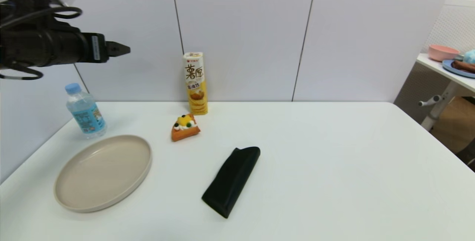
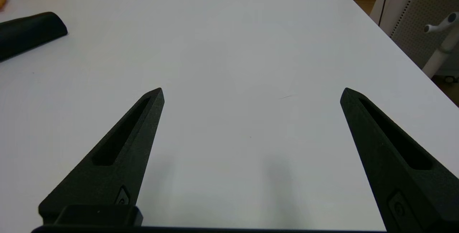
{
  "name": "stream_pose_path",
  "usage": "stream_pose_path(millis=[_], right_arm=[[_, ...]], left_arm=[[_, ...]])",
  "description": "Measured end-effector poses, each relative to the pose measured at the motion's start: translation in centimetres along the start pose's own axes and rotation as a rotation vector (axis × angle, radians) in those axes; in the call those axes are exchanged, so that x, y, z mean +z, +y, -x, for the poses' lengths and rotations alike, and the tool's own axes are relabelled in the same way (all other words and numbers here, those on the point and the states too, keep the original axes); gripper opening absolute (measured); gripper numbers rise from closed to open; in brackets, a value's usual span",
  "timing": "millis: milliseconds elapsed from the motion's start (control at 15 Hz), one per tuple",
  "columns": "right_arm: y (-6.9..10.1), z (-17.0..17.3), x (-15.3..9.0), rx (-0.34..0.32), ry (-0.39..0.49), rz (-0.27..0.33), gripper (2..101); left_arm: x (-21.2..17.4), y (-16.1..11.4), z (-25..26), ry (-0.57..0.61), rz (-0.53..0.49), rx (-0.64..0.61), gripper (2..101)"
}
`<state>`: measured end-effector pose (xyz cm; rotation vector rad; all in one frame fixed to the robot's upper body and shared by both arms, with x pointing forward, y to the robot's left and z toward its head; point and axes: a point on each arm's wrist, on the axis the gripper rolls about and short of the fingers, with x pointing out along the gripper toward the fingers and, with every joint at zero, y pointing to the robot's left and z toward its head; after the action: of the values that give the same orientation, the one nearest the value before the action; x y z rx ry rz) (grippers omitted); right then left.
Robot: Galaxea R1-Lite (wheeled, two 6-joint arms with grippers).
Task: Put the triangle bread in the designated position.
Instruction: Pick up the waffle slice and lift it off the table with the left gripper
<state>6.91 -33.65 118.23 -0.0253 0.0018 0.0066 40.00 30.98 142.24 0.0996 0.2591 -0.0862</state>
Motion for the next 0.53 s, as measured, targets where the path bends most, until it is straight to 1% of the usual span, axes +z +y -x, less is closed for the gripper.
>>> stream_pose_path(millis=[67,200,267,400,467,533], right_arm=[[0.0,0.0,0.0,0.000,0.000,0.000,97.3],[0.0,0.0,0.0,0.000,0.000,0.000,97.3],[0.0,0.0,0.0,0.000,0.000,0.000,97.3],[0.0,0.0,0.0,0.000,0.000,0.000,97.3],[0.0,0.0,0.0,0.000,0.000,0.000,97.3],[0.0,0.0,0.0,0.000,-0.001,0.000,97.3]], left_arm=[[0.1,-0.1,-2.3,0.016,-0.047,-0.012,97.9],[-0.7,-1.0,-6.2,0.088,-0.146,-0.071,97.9],[-1.4,-1.8,-7.5,0.153,-0.180,-0.125,97.9],[-2.0,-3.2,-8.7,0.268,-0.211,-0.217,97.9],[-2.1,-3.7,-8.8,0.328,-0.243,-0.258,97.9],[-2.7,-4.2,-8.9,0.397,-0.298,-0.304,97.9]])
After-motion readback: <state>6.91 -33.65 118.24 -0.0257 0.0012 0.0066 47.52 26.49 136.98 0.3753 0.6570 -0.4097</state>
